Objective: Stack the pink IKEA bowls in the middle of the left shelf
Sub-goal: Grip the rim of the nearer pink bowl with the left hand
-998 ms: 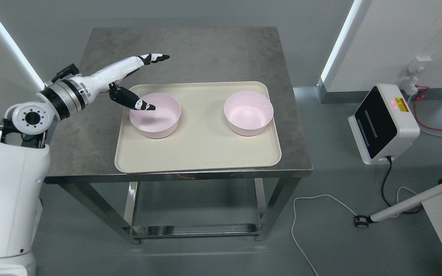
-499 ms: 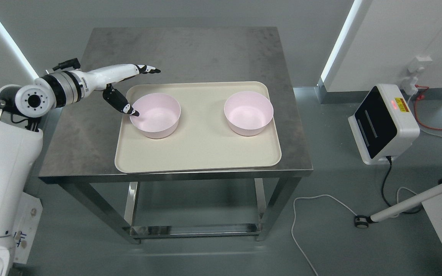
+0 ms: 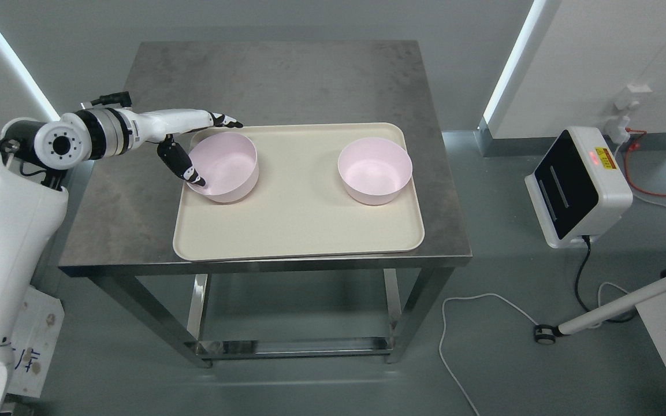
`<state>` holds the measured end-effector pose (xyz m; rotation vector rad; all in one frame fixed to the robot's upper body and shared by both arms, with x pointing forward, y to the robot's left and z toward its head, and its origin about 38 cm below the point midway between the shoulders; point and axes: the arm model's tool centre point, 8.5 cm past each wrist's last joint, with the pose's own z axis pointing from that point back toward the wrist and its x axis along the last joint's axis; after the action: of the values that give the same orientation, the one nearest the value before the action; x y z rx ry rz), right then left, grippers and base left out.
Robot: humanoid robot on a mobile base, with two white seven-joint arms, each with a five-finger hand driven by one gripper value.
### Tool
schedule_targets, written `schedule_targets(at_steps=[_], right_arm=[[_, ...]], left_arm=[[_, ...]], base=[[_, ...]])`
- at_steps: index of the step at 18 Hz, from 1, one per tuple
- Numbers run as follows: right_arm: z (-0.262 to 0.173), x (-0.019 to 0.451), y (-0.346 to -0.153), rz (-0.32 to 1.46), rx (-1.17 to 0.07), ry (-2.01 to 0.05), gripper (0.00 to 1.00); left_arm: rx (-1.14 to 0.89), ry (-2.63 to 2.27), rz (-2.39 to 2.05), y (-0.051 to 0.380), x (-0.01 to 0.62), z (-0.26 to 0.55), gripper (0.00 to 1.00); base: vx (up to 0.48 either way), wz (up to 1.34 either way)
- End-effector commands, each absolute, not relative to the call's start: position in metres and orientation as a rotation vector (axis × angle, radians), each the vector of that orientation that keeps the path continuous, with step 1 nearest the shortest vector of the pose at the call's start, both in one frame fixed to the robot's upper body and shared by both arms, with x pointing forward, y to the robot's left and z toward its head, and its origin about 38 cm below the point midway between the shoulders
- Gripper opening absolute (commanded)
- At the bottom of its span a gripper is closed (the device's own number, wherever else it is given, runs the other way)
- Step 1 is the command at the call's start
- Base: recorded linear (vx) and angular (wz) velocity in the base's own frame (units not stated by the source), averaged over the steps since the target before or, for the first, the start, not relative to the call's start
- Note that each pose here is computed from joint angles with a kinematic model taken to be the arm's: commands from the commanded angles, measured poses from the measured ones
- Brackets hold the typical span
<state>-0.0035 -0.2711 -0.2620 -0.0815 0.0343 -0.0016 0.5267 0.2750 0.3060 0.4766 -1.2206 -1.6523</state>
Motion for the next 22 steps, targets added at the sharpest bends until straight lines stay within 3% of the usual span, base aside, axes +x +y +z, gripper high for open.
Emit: schedule_targets(at_steps=[1,9,12,15,22], right_arm=[[-0.261,-0.011,-0.282,-0.012,-0.099,0.03,1.0],[-0.261,-0.011,-0.282,-0.012,-0.099,0.029,1.0],[-0.261,-0.011,-0.283,-0.013,-0.099,0.03,1.0],[-0.261,-0.011,-0.282,-0.012,-0.099,0.029,1.0],[-0.261,-0.011,-0.282,-0.012,-0.099,0.03,1.0]], left_arm=[[0.412,-1.23,-1.735,0.227,0.533,0.3,0.82],[0.422,-1.209,-1.736,0.23,0.534,0.298,0.68],[0.431,-1.315,-1.614,0.244,0.537,0.309,0.81],[0.369,-1.396,-1.489,0.239,0.536,0.29,0.84],[0.372,-1.383,-1.482,0.243,0.535,0.286,0.66]], base=[[0.0,0.0],[0.0,0.0],[0.0,0.0],[0.0,0.0],[0.0,0.0]])
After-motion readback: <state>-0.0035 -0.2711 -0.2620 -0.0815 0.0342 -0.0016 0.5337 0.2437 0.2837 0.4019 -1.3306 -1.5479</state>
